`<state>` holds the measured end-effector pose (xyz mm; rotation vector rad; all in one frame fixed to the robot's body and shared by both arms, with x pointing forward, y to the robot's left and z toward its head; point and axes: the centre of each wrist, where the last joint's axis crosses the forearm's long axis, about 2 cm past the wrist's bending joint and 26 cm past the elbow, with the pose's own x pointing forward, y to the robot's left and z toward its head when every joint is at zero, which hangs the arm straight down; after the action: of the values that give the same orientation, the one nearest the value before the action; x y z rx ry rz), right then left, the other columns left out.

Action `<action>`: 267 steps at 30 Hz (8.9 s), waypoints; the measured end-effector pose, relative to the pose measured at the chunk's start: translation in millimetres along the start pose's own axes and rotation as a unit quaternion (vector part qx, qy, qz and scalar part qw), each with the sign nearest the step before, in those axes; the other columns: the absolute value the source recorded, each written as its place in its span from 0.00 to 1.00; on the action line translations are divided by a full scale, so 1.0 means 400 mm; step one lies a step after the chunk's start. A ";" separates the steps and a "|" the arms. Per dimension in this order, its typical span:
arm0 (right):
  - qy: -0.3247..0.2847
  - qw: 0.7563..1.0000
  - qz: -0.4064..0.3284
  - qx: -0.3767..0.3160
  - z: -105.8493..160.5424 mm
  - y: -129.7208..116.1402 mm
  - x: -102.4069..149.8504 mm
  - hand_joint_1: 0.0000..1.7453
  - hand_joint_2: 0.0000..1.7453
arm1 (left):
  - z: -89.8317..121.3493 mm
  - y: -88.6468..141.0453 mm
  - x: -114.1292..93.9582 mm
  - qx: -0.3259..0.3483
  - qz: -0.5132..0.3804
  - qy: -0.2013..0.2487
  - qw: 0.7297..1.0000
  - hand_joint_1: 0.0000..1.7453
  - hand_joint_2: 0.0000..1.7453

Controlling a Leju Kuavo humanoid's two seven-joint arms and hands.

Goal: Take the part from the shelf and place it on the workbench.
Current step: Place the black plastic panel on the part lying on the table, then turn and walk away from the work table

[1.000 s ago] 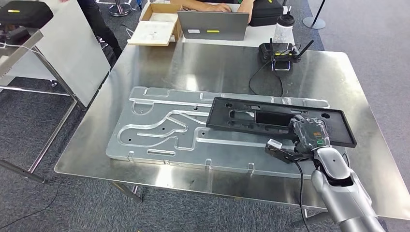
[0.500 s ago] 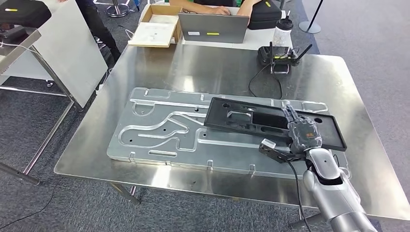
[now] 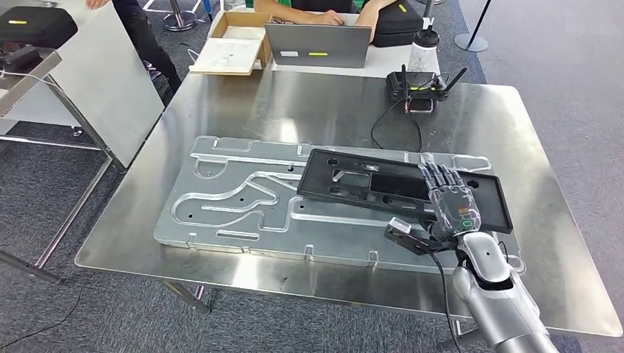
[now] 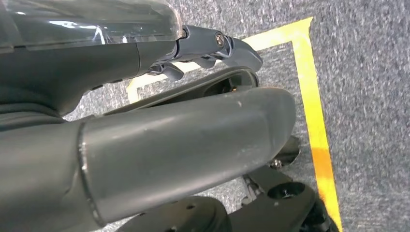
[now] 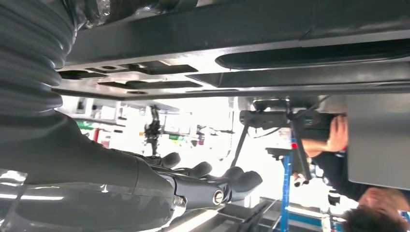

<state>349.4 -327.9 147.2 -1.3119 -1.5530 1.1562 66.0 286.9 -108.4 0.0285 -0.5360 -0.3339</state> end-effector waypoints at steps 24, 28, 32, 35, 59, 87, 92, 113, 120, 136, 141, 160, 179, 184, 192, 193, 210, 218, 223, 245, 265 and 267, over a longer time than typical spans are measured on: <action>-0.145 0.973 -0.076 -0.165 0.028 -0.175 0.245 0.00 0.00 | 0.003 -0.006 -0.007 0.005 0.015 -0.001 1.000 0.00 0.00; -0.177 0.957 -0.075 -0.219 0.061 -0.200 0.294 0.00 0.00 | 0.005 -0.012 -0.011 0.007 0.021 0.000 1.000 0.00 0.00; -0.197 0.948 -0.086 -0.234 0.106 -0.200 0.339 0.00 0.00 | 0.010 -0.015 -0.021 0.011 0.027 0.003 1.000 0.00 0.00; -0.203 0.946 -0.097 -0.233 0.130 -0.197 0.358 0.00 0.00 | 0.011 -0.016 -0.023 0.012 0.030 0.005 0.999 0.00 0.00; 0.102 0.881 -0.460 -0.042 0.525 0.153 0.345 0.00 0.00 | 0.023 -0.042 -0.046 0.053 0.109 0.011 0.993 0.00 0.00; 0.628 0.453 -0.457 0.437 0.933 0.396 0.391 0.00 0.00 | 0.034 -0.061 -0.064 0.066 0.142 0.025 0.987 0.00 0.00; 0.606 0.382 -0.491 0.495 0.926 0.396 0.419 0.00 0.00 | 0.037 -0.045 -0.075 0.064 0.127 0.042 0.989 0.00 0.00; 0.580 0.398 -0.505 0.499 0.910 0.401 0.411 0.00 0.00 | 0.040 -0.024 -0.088 0.067 0.117 0.065 0.989 0.00 0.00; 0.578 0.400 -0.505 0.501 0.914 0.400 0.408 0.00 0.00 | 0.040 -0.021 -0.087 0.066 0.114 0.059 0.990 0.00 0.00; 0.565 0.409 -0.512 0.501 0.908 0.402 0.407 0.00 0.00 | 0.041 -0.017 -0.091 0.066 0.107 0.058 0.990 0.00 0.00; 0.563 0.410 -0.512 0.502 0.908 0.402 0.406 0.00 0.00 | 0.040 -0.020 -0.088 0.066 0.104 0.044 0.991 0.00 0.00; 0.556 0.413 -0.508 0.512 0.915 0.402 0.399 0.00 0.00 | 0.032 -0.044 -0.064 0.062 0.109 0.022 0.992 0.00 0.00; 0.555 0.414 -0.507 0.514 0.912 0.402 0.398 0.00 0.00 | 0.032 -0.047 -0.064 0.060 0.109 0.023 0.992 0.00 0.00; 0.551 0.417 -0.506 0.516 0.907 0.403 0.399 0.00 0.00 | 0.035 -0.049 -0.069 0.060 0.108 0.025 0.992 0.00 0.00; 0.551 0.416 -0.503 0.521 0.915 0.401 0.401 0.00 0.00 | 0.035 -0.050 -0.069 0.060 0.108 0.026 0.992 0.00 0.00; 0.551 0.416 -0.502 0.521 0.915 0.401 0.401 0.00 0.00 | 0.034 -0.050 -0.069 0.060 0.108 0.026 0.992 0.00 0.00; 0.548 0.417 -0.500 0.524 0.912 0.401 0.404 0.00 0.00 | 0.032 -0.045 -0.065 0.061 0.107 0.025 0.992 0.00 0.00; 0.547 0.415 -0.502 0.526 0.914 0.400 0.409 0.00 0.00 | 0.033 -0.044 -0.066 0.062 0.106 0.025 0.992 0.00 0.00; 0.547 0.414 -0.502 0.526 0.914 0.400 0.409 0.00 0.00 | 0.035 -0.045 -0.072 0.061 0.106 0.028 0.992 0.00 0.00; 0.543 0.416 -0.507 0.525 0.906 0.401 0.416 0.00 0.00 | 0.035 -0.039 -0.073 0.063 0.104 0.028 0.992 0.00 0.00; 0.539 0.418 -0.508 0.526 0.903 0.401 0.422 0.00 0.00 | 0.034 -0.032 -0.071 0.065 0.103 0.026 0.992 0.00 0.00; 0.540 0.417 -0.507 0.526 0.905 0.400 0.422 0.00 0.00 | 0.034 -0.033 -0.072 0.065 0.103 0.027 0.992 0.00 0.00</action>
<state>23.3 -208.1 -106.8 0.1090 -0.1329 0.0697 32.0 284.5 -112.4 0.1068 -0.5009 -0.0965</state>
